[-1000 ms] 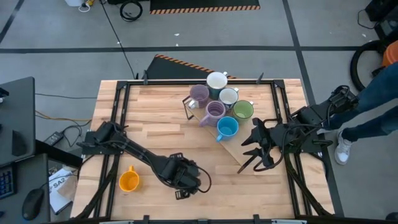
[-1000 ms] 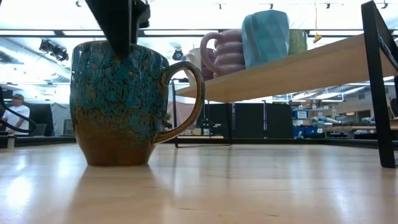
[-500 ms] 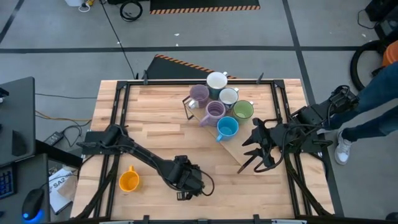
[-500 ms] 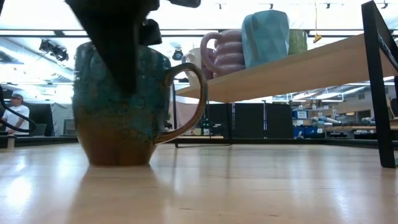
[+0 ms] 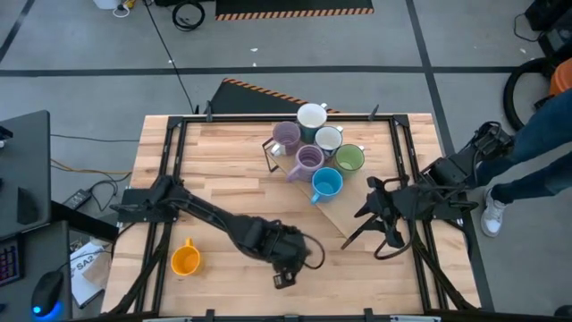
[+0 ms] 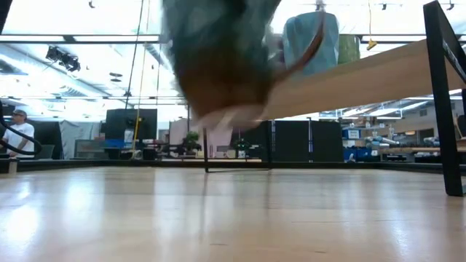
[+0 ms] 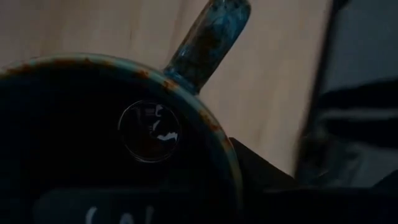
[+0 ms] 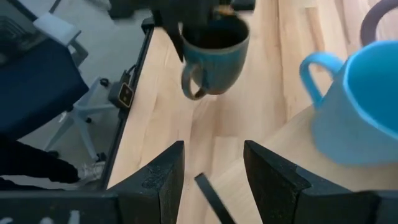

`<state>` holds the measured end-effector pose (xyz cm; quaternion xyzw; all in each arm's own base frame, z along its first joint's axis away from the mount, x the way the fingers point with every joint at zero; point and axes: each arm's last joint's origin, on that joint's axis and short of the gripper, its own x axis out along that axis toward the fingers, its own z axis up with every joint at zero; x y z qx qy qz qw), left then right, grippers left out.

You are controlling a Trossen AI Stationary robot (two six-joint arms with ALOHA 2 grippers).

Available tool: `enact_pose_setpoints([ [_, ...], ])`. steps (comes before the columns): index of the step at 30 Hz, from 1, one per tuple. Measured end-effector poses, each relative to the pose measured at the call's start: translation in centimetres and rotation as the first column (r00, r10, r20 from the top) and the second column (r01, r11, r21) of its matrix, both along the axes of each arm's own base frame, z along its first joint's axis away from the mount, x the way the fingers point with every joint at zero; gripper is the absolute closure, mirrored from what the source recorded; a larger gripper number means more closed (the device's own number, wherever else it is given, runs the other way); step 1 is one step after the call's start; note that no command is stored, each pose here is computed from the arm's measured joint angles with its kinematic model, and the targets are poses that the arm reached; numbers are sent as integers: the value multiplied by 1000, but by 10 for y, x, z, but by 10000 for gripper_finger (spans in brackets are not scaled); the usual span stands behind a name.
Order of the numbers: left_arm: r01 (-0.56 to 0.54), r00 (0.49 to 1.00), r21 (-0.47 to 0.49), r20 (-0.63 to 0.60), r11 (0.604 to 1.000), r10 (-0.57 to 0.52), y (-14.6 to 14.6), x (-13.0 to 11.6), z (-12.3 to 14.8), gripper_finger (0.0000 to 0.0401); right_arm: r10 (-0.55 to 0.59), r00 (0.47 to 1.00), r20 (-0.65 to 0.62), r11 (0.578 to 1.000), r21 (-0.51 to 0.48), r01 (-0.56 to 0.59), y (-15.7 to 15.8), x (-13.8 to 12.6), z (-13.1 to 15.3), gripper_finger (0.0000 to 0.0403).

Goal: Place coffee mugs
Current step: Put the brown mug on the shelf

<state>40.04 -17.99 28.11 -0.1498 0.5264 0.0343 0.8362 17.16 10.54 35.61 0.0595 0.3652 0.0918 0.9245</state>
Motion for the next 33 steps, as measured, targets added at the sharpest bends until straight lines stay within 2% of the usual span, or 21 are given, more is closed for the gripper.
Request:
enact_pose_setpoints([
  [6,-104,981,-121,150,987,122,20,14,52,358,10,999,48,999,50,-13,3,-2,-10,230],
  [10,-166,945,-173,254,971,207,33,23,74,358,15,994,104,998,61,-21,6,2,-7,218],
  [12,-205,922,-186,293,961,254,39,26,80,358,-16,990,139,999,43,10,6,5,-6,208],
  [17,-221,897,-208,339,953,282,47,30,88,358,-141,972,190,989,-6,144,1,5,-4,191],
  [25,-210,880,-247,373,946,292,45,33,92,358,-123,953,278,992,15,123,4,10,4,191],
  [33,-223,834,-322,425,920,351,45,38,99,358,-158,931,330,987,22,160,0,14,9,212],
])
